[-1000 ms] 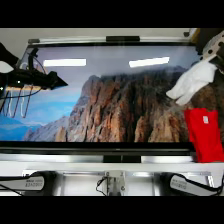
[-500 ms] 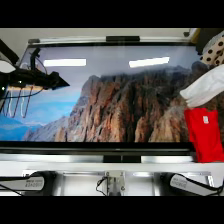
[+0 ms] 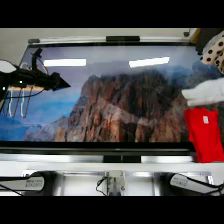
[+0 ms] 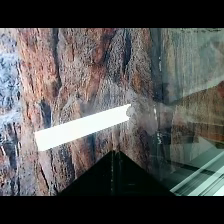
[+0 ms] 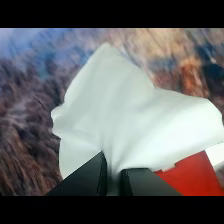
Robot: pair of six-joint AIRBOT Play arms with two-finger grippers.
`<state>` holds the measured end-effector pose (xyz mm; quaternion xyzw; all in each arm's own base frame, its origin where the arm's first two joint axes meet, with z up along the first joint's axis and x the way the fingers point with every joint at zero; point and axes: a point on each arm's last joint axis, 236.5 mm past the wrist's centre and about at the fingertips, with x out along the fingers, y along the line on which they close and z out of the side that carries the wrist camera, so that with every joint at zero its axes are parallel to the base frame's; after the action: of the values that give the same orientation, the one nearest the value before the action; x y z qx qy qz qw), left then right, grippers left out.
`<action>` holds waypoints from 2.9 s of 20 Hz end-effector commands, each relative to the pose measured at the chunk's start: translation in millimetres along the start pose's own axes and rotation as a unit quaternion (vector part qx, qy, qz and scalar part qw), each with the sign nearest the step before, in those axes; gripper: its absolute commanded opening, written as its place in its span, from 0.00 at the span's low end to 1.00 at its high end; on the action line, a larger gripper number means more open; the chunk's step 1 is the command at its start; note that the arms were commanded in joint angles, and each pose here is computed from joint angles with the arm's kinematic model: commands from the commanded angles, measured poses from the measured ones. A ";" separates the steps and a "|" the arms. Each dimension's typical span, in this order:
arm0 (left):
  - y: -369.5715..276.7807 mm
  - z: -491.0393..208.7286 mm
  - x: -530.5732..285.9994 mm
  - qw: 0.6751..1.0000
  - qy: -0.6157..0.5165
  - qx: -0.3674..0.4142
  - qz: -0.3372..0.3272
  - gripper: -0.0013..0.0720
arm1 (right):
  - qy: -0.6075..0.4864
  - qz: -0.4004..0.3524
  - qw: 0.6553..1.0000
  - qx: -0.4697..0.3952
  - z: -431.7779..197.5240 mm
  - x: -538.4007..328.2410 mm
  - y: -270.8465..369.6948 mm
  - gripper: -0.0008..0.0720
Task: Fold the shirts.
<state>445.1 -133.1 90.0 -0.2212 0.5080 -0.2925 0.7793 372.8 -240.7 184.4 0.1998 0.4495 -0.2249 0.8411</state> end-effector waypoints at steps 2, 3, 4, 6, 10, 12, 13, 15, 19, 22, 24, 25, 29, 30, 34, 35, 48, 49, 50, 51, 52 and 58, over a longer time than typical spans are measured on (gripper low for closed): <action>-0.1 -0.8 0.3 1.000 0.002 0.000 0.000 0.06 | 0.166 -0.062 0.982 0.065 -76.9 -12.1 -60.4 0.10; -0.1 -0.7 0.3 1.000 0.001 0.000 0.000 0.06 | 0.187 -0.064 0.977 0.074 -87.3 -17.7 -65.5 0.10; 0.0 -0.7 0.3 1.000 0.001 0.000 0.000 0.06 | 0.204 -0.067 0.973 0.081 -95.2 -21.7 -69.4 0.10; -0.1 -0.6 0.3 1.000 0.001 0.000 0.000 0.06 | 0.203 -0.070 0.973 0.091 -98.5 -24.3 -71.7 0.10; 0.0 -0.7 0.3 1.000 0.002 0.001 0.000 0.06 | 0.248 -0.088 0.960 0.094 -132.6 -17.2 -79.5 0.10; 0.0 -0.7 0.3 1.000 0.001 0.002 0.000 0.06 | 0.290 -0.129 0.945 0.083 -167.0 -18.8 -98.4 0.10; 0.0 -0.7 0.3 1.000 0.001 0.007 0.000 0.06 | 0.309 -0.149 0.936 0.081 -183.1 -20.6 -108.0 0.10; 0.0 -0.7 0.3 1.000 0.001 0.010 0.000 0.06 | 0.333 -0.156 0.925 0.091 -209.0 -17.7 -117.4 0.10; 0.0 -0.7 0.3 1.000 0.002 0.012 0.000 0.06 | 0.308 -0.160 0.932 0.105 -223.5 10.2 -126.0 0.10; 0.0 -0.7 0.3 1.000 0.001 0.012 0.000 0.06 | 0.310 -0.138 0.934 0.114 -236.6 32.0 -117.8 0.11; 0.0 -0.7 0.3 1.000 0.001 0.012 0.000 0.06 | 0.320 -0.139 0.931 0.109 -246.3 38.1 -119.9 0.65; 0.0 -0.7 0.3 1.000 0.001 0.013 0.000 0.06 | 0.324 -0.139 0.931 0.096 -247.6 37.3 -121.2 0.79; -0.1 -0.5 0.1 1.000 0.001 0.014 0.000 0.06 | 0.292 -0.175 0.937 0.083 -219.4 17.5 -137.0 0.79; -0.4 0.0 -0.2 1.000 0.001 0.015 0.000 0.06 | 0.253 -0.173 0.948 0.081 -194.2 12.3 -136.1 0.79; 41.7 -1.0 -22.5 0.983 0.044 0.055 0.170 0.06 | -0.050 -0.031 0.998 0.034 -19.1 -24.6 -37.4 0.75; 62.5 1.4 -41.9 0.961 0.059 0.065 0.263 0.06 | -0.108 0.027 0.994 0.009 10.5 -37.4 12.8 0.60; 39.7 -83.4 -51.3 0.912 0.133 0.097 0.376 0.93 | 0.289 0.067 0.909 -0.294 -288.6 60.8 226.3 0.88; 41.5 -83.1 -51.6 0.911 0.135 0.099 0.378 0.93 | 0.289 0.068 0.907 -0.298 -290.4 59.7 228.3 0.88; 42.8 -83.8 -50.0 0.910 0.138 0.099 0.378 0.93 | 0.290 0.069 0.907 -0.298 -291.1 59.6 228.6 0.88; 43.9 -84.2 -48.7 0.910 0.140 0.098 0.378 0.93 | 0.290 0.070 0.907 -0.296 -290.6 59.8 228.8 0.88; 45.2 -84.7 -46.9 0.910 0.142 0.097 0.378 0.93 | 0.290 0.070 0.907 -0.297 -290.6 59.8 228.6 0.88; 46.1 -88.7 -39.5 0.911 0.153 0.093 0.372 0.93 | 0.290 0.070 0.907 -0.297 -290.6 59.8 228.7 0.88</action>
<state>363.1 -74.7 55.0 0.1072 0.6339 -0.0547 0.7640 337.3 89.9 15.1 0.0288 0.7034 0.0452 0.7088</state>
